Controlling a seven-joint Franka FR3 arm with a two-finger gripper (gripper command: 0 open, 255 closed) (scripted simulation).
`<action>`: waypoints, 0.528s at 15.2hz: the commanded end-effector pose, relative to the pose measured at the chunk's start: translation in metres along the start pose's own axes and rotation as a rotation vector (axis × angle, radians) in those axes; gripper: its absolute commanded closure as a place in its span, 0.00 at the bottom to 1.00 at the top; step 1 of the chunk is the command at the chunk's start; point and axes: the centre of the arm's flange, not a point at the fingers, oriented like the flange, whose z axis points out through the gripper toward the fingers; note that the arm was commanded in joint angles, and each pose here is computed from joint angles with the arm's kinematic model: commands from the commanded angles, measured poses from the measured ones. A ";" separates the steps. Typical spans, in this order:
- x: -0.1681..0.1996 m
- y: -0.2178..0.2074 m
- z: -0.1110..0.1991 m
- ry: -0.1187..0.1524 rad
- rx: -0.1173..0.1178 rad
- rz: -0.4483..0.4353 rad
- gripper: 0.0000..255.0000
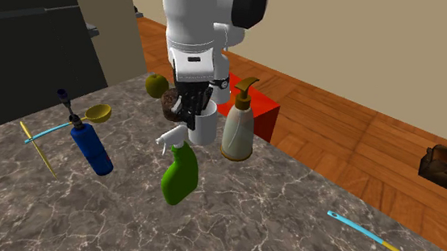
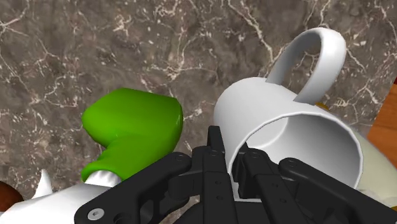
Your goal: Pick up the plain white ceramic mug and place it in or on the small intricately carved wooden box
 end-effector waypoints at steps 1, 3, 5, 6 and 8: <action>0.000 -0.001 -0.011 0.000 0.000 0.000 1.00; -0.001 -0.001 -0.021 0.000 0.000 0.000 1.00; -0.001 -0.001 -0.032 0.000 0.000 0.000 1.00; -0.001 -0.001 -0.037 0.000 0.000 0.000 1.00; -0.002 -0.001 -0.048 0.000 0.000 0.000 1.00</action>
